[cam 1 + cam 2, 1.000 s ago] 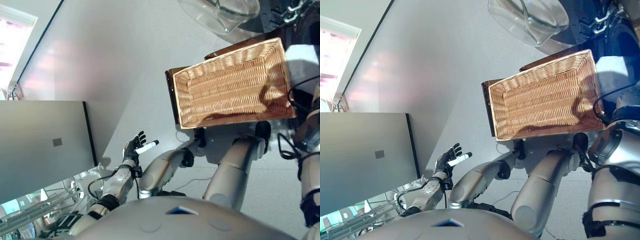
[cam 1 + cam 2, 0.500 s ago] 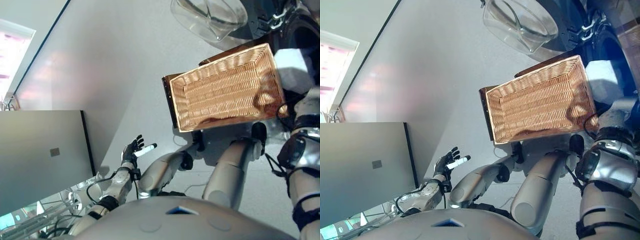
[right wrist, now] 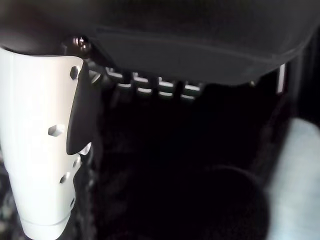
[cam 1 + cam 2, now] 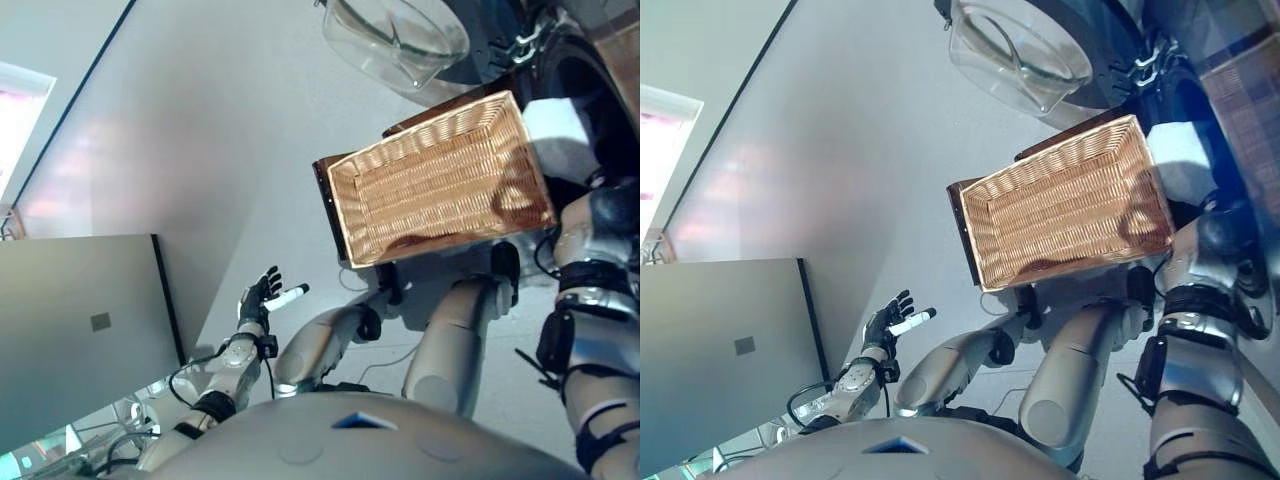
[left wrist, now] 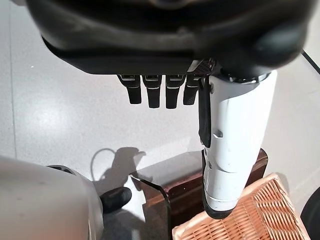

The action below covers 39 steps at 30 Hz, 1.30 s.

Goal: Pick up the clothes and place them into the washing machine

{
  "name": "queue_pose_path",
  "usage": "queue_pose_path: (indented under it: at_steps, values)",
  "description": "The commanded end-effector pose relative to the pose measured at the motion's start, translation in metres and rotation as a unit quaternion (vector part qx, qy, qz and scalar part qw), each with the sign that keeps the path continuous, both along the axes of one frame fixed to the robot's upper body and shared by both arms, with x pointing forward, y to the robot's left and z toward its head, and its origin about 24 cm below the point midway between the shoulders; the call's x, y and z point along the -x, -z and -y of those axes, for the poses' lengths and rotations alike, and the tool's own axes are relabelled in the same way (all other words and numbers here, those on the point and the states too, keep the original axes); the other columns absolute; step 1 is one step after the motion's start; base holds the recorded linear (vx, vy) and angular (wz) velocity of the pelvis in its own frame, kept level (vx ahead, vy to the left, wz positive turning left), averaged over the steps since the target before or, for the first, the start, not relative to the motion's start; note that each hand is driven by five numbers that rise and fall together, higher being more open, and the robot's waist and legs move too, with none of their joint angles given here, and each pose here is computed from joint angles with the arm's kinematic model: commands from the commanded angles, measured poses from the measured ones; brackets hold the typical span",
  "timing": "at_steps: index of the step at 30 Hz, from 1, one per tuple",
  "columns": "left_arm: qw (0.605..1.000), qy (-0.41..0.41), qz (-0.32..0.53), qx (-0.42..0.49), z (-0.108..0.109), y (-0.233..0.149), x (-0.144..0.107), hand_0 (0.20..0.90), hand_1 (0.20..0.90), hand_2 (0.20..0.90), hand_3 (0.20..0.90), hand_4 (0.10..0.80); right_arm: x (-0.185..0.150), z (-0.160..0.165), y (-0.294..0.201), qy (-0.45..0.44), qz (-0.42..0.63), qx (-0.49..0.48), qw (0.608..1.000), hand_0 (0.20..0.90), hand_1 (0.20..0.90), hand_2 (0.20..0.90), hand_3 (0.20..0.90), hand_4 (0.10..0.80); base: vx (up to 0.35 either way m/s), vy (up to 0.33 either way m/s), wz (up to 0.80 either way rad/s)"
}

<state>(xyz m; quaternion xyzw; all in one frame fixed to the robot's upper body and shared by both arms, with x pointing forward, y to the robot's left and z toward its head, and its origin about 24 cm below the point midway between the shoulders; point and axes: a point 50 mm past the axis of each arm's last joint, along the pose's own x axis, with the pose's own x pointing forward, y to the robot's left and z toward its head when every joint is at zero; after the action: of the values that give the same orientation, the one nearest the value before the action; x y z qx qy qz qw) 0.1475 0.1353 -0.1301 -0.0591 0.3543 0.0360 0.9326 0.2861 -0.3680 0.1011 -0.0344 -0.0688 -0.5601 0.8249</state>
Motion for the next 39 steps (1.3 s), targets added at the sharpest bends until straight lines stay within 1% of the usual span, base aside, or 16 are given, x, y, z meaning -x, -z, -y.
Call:
queue_pose_path:
  at_steps: [1,2,3,7,12,15,16,19,22,24,25,26,27,29,33,39]
  values:
    - [0.996,-0.066,-0.011,-0.056,-0.037,0.006,0.01,0.9,0.9,0.9,0.9,0.8,0.006,-0.01,-0.011,-0.035,-0.05,0.151,0.987,0.9,0.9,0.9,0.9,0.8,0.0,-0.011,-0.1]
    - [0.996,-0.066,-0.011,-0.056,-0.037,0.006,0.01,0.9,0.9,0.9,0.9,0.8,0.006,-0.01,-0.011,-0.035,-0.05,0.151,0.987,0.9,0.9,0.9,0.9,0.8,-0.009,-0.008,-0.11]
    - [0.996,-0.066,-0.007,-0.058,-0.039,0.006,0.01,0.9,0.9,0.9,0.9,0.8,0.008,-0.006,0.003,-0.035,-0.138,0.202,0.969,0.9,0.9,0.9,0.9,0.8,-0.012,-0.006,-0.08]
    - [0.996,-0.065,-0.001,-0.063,-0.041,0.004,0.007,0.9,0.9,0.9,0.9,0.8,0.011,0.007,0.016,-0.016,-0.259,0.258,0.931,0.9,0.9,0.9,0.9,0.8,-0.003,-0.002,-0.02]
    - [0.996,-0.063,-0.003,-0.066,-0.042,0.005,0.007,0.9,0.9,0.9,0.9,0.8,0.009,0.011,0.024,-0.016,-0.395,0.371,0.84,0.9,0.9,0.9,0.9,0.8,0.0,0.0,0.0]
    - [0.996,-0.063,0.001,-0.067,-0.04,0.005,0.005,0.9,0.9,0.9,0.9,0.8,0.009,0.013,0.02,0.011,-0.402,0.389,0.829,0.9,0.9,0.9,0.9,0.8,0.0,0.0,0.0]
    - [0.996,-0.066,0.002,-0.066,-0.04,0.004,0.004,0.9,0.9,0.9,0.9,0.8,0.009,0.012,0.022,0.009,-0.4,0.384,0.832,0.9,0.9,0.9,0.9,0.8,0.0,0.0,0.0]
    - [0.995,-0.072,0.006,-0.064,-0.039,0.003,0.002,0.9,0.9,0.9,0.9,0.8,0.006,0.004,0.02,-0.001,-0.397,0.42,0.816,0.9,0.9,0.9,0.9,0.8,0.0,0.0,0.0]
    - [0.995,-0.071,0.013,-0.065,-0.039,0.002,0.001,0.9,0.9,0.9,0.9,0.8,0.006,-0.003,0.014,-0.013,-0.41,0.506,0.759,0.9,0.9,0.9,0.9,0.8,-0.002,-0.006,-0.03]
    - [0.995,-0.068,0.019,-0.067,-0.04,0.001,0.0,0.9,0.9,0.9,0.9,0.8,0.006,0.001,0.017,-0.019,-0.446,0.538,0.715,0.9,0.9,0.9,0.9,0.8,-0.021,-0.01,-0.04]
    - [0.995,-0.065,0.02,-0.067,-0.04,0.001,0.0,0.9,0.9,0.9,0.9,0.8,0.004,0.002,0.015,-0.017,-0.455,0.547,0.702,0.9,0.9,0.9,0.9,0.8,0.0,0.0,0.0]
    - [0.996,-0.064,0.02,-0.067,-0.04,0.001,-0.001,0.9,0.9,0.9,0.9,0.8,0.001,0.003,0.014,-0.023,-0.473,0.567,0.674,0.9,0.9,0.9,0.9,0.8,0.0,0.0,0.0]
    - [0.996,-0.063,0.021,-0.065,-0.04,0.001,-0.001,0.9,0.9,0.9,0.9,0.8,-0.001,0.004,0.011,-0.016,-0.475,0.572,0.669,0.9,0.9,0.9,0.9,0.8,0.0,0.0,0.0]
    - [0.996,-0.063,0.019,-0.061,-0.04,0.001,-0.001,0.9,0.9,0.9,0.9,0.8,-0.008,0.003,0.007,-0.018,-0.497,0.591,0.636,0.9,0.9,0.9,0.9,0.8,-0.033,-0.007,-0.03]
    - [0.997,-0.06,0.014,-0.055,-0.037,0.002,-0.001,0.9,0.9,0.9,0.9,0.8,-0.021,-0.003,0.003,-0.031,-0.506,0.591,0.627,0.9,0.9,0.9,0.9,0.8,-0.032,-0.012,-0.04]
    - [0.997,-0.06,0.01,-0.054,-0.037,0.003,-0.001,0.9,0.9,0.9,0.9,0.8,-0.038,-0.021,-0.004,-0.059,-0.478,0.603,0.635,0.9,0.9,0.9,0.9,0.8,-0.014,-0.005,-0.06]
